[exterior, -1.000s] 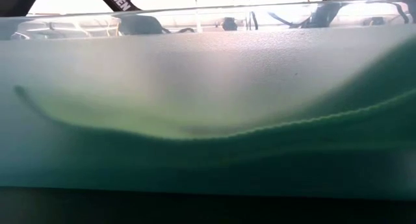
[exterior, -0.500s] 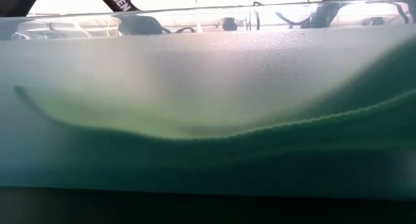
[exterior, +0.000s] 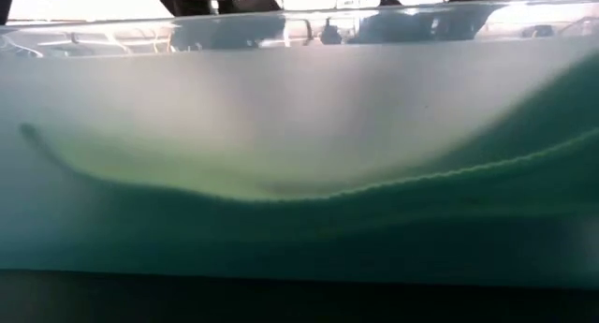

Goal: Fold microfiber towels
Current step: Put the folded blue microfiber cloth into the green transparent bin

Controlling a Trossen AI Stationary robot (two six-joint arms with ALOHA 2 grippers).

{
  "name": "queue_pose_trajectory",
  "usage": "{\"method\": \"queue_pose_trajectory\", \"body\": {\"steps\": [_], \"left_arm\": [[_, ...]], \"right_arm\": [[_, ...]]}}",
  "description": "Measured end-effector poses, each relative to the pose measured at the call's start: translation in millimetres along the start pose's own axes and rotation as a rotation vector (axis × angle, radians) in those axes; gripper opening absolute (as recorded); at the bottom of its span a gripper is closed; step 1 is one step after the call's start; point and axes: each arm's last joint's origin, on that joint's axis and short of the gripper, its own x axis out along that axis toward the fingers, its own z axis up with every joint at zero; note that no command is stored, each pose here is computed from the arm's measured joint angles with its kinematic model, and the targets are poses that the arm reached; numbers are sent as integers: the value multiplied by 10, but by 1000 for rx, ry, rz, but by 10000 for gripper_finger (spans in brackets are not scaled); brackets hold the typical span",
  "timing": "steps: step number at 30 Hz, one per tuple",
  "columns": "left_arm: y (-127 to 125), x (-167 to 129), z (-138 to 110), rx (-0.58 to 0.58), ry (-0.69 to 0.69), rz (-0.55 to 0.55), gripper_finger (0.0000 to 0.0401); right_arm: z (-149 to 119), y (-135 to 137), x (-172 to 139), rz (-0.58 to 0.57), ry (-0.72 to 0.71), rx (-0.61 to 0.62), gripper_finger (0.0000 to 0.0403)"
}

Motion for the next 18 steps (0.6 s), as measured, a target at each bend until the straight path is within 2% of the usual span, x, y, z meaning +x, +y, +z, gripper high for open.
{"method": "queue_pose_trajectory", "body": {"steps": [8,18], "left_arm": [[-321,-378,-22,-11,-140,-63,4],[-868,-593,-235,38,-136,-149,3]], "right_arm": [[-9,376,-223,114,-69,-42,0],[-272,825,-233,212,-17,-60,0]]}}
